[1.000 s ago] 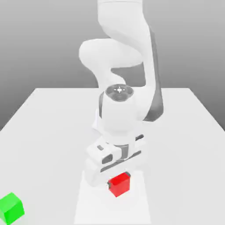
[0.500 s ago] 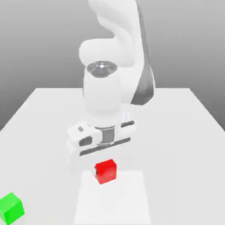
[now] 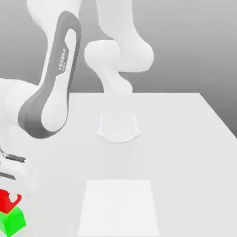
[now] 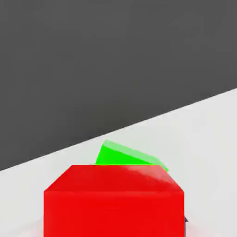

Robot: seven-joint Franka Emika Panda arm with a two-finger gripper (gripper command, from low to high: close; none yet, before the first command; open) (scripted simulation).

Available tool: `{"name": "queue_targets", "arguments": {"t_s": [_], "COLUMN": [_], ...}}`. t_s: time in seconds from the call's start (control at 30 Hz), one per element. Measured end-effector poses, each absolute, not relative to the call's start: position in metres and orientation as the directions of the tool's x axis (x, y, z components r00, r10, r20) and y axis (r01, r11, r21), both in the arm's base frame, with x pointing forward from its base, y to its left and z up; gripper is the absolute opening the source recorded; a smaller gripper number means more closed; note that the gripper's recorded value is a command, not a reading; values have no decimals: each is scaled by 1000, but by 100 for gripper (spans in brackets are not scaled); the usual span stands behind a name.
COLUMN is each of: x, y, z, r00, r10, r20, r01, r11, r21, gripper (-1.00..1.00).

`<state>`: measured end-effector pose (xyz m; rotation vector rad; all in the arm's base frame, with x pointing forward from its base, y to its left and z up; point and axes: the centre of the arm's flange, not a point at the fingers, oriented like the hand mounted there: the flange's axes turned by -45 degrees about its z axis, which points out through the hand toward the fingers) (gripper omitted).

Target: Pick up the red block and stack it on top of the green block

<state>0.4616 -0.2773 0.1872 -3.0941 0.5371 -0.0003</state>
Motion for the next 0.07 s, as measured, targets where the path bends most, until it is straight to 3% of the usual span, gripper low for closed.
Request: {"name": "queue_targets", "arguments": {"t_s": [0.07], "x": [462], "y": [-277], "z": [187], "r00": [942], "r10": [-337], "r20": [0], "r01": [-337], "r11": [-942], "r21": [-1], "gripper": [100]}}
